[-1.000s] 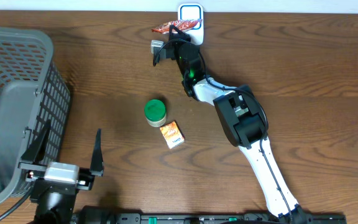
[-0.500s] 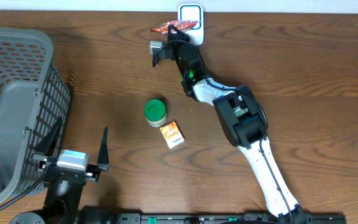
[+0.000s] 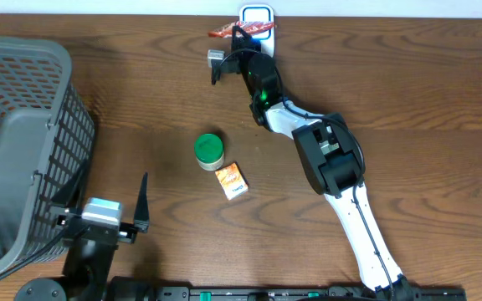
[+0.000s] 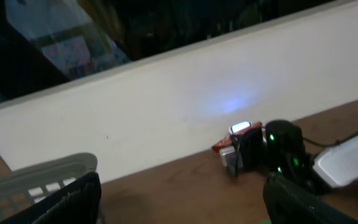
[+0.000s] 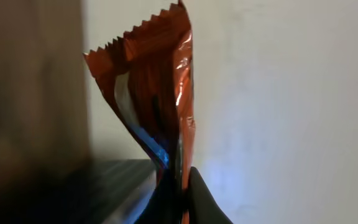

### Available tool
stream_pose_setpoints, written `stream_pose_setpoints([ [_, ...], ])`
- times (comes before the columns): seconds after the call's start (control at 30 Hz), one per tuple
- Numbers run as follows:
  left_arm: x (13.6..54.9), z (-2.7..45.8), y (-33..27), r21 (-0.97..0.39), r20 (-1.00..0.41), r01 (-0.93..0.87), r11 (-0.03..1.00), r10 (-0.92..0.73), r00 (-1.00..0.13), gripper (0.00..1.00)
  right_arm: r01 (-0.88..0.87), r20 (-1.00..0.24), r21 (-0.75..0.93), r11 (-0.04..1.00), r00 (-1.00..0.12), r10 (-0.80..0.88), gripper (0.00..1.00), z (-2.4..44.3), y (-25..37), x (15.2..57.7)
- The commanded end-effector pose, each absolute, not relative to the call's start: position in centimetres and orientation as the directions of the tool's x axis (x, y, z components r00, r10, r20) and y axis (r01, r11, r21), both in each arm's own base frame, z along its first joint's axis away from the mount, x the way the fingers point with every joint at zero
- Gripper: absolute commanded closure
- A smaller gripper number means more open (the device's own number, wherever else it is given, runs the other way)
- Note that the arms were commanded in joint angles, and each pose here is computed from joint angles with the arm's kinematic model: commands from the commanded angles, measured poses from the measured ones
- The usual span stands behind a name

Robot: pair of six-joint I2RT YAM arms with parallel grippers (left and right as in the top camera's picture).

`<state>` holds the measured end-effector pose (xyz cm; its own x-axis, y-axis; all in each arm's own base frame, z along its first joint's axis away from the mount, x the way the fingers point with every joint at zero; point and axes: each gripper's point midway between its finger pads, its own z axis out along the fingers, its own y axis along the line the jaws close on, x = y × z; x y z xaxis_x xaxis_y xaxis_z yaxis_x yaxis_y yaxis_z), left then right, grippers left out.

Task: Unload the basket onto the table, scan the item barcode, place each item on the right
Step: 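Hold the candy bar in front of the scanner window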

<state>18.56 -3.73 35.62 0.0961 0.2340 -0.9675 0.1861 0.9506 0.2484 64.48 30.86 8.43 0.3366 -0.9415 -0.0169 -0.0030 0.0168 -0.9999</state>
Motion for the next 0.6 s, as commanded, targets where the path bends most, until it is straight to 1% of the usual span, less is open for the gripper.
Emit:
stream_pose_setpoints([
  [0.0,18.6,34.7,-3.9,0.252,-0.968,0.201,0.947,0.244,0.067,0.16,-0.035,-0.039,-0.999,0.028,0.338,-0.94,0.99,8.3,30.5,65.0],
  [0.13,18.6,34.1,-3.9,0.25,-0.968,0.207,0.946,0.247,0.042,0.16,-0.023,-0.042,-0.999,0.037,0.321,-0.946,0.99,8.7,30.9,64.7],
  [0.23,18.8,33.7,-3.2,0.25,-0.968,0.172,0.953,0.25,0.017,0.16,0.037,-0.049,-0.997,0.061,0.261,-0.964,0.99,12.1,30.6,64.7],
  [0.33,18.9,33.7,-2.0,0.251,-0.968,0.109,0.962,0.253,0.001,0.16,0.046,-0.056,-0.997,0.067,0.215,-0.975,0.99,16.0,30.1,64.3],
  [0.37,18.9,33.7,-1.8,0.251,-0.968,0.095,0.963,0.253,-0.003,0.16,0.035,-0.052,-0.998,0.06,0.202,-0.978,0.99,16.8,29.8,64.2],
  [0.43,19.0,33.7,-1.5,0.252,-0.967,0.078,0.965,0.253,-0.008,0.16,-0.055,-0.022,-0.998,0.014,0.131,-0.991,0.99,19.3,28.1,63.7],
  [0.47,19.0,33.6,-1.5,0.252,-0.967,0.08,0.964,0.254,-0.012,0.16,-0.104,-0.02,-0.995,0.01,0.092,-0.996,0.99,20.5,26.9,63.2],
  [0.57,18.9,33.2,-1.5,0.253,-0.966,0.084,0.964,0.256,-0.029,0.16,-0.196,0.0,-0.981,0.001,0.0,-1.0,0.99,22.4,24.1,62.0],
])
